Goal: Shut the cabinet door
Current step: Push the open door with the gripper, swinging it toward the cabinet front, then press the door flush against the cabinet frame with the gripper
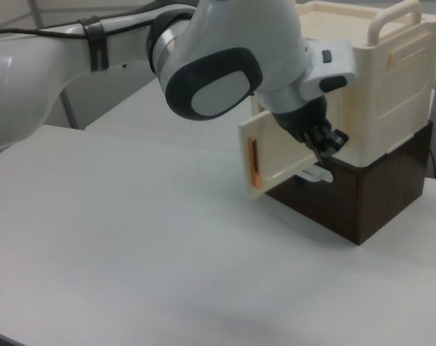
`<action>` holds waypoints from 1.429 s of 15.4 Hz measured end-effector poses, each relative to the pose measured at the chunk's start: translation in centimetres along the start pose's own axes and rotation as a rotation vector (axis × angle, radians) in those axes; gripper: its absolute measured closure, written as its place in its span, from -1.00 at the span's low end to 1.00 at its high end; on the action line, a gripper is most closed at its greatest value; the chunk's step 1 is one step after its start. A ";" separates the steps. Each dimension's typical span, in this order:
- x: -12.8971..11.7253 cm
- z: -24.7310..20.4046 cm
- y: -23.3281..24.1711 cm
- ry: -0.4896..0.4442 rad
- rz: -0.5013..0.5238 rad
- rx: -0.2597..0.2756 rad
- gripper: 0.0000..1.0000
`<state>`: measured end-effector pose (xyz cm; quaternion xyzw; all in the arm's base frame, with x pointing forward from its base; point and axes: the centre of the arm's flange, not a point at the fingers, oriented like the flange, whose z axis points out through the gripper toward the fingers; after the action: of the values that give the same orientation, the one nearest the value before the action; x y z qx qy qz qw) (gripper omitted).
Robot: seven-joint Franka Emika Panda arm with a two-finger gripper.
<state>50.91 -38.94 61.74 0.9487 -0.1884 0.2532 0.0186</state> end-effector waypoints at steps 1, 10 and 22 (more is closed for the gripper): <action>0.2 0.2 -0.8 0.004 -0.001 0.021 0.98; 2.5 4.4 -11.4 0.076 0.054 0.264 0.98; 4.7 9.3 -17.8 0.301 0.233 0.270 0.98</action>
<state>65.67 -25.26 57.01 0.8659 -0.2564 0.4152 -0.1098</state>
